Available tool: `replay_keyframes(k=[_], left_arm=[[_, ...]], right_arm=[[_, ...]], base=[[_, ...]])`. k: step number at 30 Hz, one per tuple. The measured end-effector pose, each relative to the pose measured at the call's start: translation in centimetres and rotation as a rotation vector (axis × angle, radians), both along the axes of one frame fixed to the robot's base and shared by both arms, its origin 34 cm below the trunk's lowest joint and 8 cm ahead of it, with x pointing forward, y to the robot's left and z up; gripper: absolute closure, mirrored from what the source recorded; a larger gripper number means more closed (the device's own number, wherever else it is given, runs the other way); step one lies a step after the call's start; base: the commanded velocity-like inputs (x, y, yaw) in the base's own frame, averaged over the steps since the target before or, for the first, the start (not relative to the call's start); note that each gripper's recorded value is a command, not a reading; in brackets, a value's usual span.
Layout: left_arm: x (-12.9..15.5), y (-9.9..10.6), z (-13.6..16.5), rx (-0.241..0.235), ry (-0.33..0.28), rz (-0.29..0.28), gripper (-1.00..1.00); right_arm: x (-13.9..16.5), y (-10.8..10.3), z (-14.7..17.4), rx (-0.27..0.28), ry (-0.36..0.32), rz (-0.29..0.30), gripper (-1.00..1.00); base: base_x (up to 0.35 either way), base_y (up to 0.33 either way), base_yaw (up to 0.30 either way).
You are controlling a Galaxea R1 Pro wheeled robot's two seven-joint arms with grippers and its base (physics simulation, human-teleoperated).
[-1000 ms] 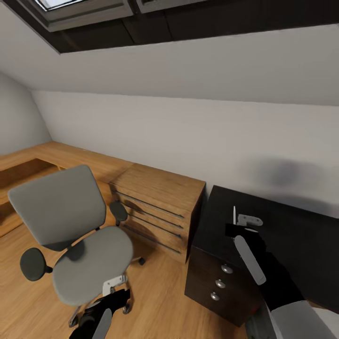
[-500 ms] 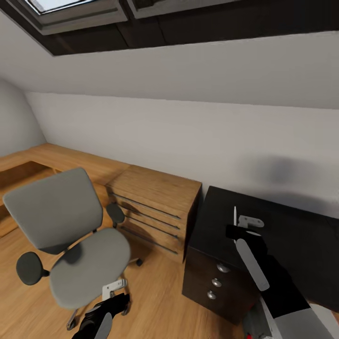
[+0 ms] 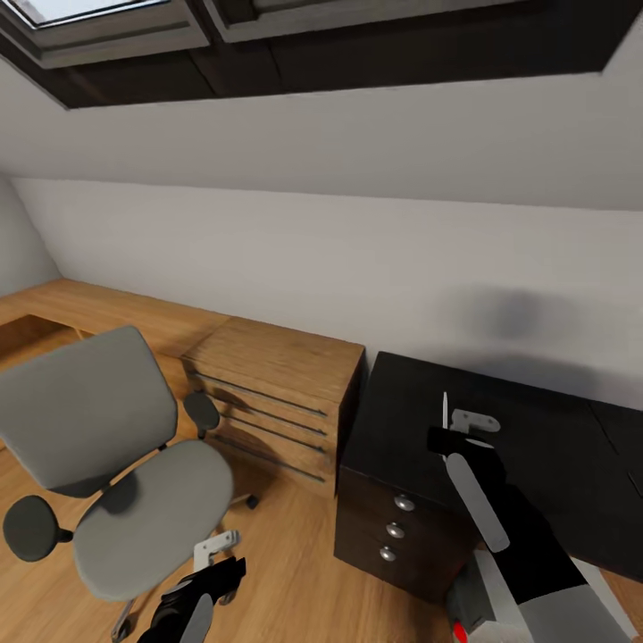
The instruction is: In the bedroom, organize the workspace by keeping the computer under the desk, ensuring the monitor is on the desk, placing the keyboard on the desk next to the monitor, placing the mouse on the desk next to the keyboard, moving the folder from the swivel chair onto the desk next to the mouse, stacking the notebook on top of the folder with the pen on top of the notebook, and positioning the swivel chair next to the desk.
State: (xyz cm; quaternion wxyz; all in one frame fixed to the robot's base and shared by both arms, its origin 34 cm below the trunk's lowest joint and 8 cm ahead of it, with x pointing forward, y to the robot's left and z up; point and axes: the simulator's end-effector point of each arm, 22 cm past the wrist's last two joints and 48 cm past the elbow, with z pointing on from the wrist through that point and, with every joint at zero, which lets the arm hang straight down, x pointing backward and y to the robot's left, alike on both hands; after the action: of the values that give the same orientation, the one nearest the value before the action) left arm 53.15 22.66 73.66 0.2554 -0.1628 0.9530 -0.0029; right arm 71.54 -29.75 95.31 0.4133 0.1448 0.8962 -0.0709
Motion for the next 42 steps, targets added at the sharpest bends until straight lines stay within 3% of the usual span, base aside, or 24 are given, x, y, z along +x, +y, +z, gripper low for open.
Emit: replay_keyframes(k=[10, 13, 14, 15, 22, 30, 42], left_arm=[[-0.4, 0.0, 0.8, 0.0, 0.003, 0.0, -1.0], [-2.3, 0.9, -0.7, 0.012, 0.054, 0.001, -1.0], [-5.1, 2.0, -3.1, 0.035, 0.119, 0.002, -1.0], [-6.3, 2.5, -4.1, 0.046, 0.137, 0.008, -1.0], [-9.8, 3.7, -6.4, 0.097, 0.119, 0.039, -1.0], [-11.7, 2.1, -7.0, 0.128, 0.119, -0.054, -1.0], [-13.2, 1.9, -7.6, 0.143, 0.127, -0.074, -1.0]], right_arm=[[-0.4, 0.0, 0.9, 0.0, 0.0, -0.001, 1.0], [-0.5, -0.1, 1.0, 0.0, 0.004, -0.001, 1.0], [-0.8, 0.0, 0.8, 0.001, 0.011, 0.0, 1.0], [-1.0, 0.1, 0.7, 0.001, 0.014, 0.001, 1.0], [-1.6, 0.2, 0.9, 0.003, 0.019, 0.001, 1.0], [-1.9, 0.0, 1.5, 0.004, 0.015, -0.002, 1.0], [-2.0, 0.0, 1.7, 0.005, 0.013, -0.004, 1.0]], base=[[0.0, 0.0, -0.003], [0.0, 0.0, -0.006], [0.0, 0.0, -0.061], [0.0, 0.0, -0.09], [0.0, 0.0, -0.202], [0.0, 0.0, -0.255], [0.0, 0.0, -0.264]])
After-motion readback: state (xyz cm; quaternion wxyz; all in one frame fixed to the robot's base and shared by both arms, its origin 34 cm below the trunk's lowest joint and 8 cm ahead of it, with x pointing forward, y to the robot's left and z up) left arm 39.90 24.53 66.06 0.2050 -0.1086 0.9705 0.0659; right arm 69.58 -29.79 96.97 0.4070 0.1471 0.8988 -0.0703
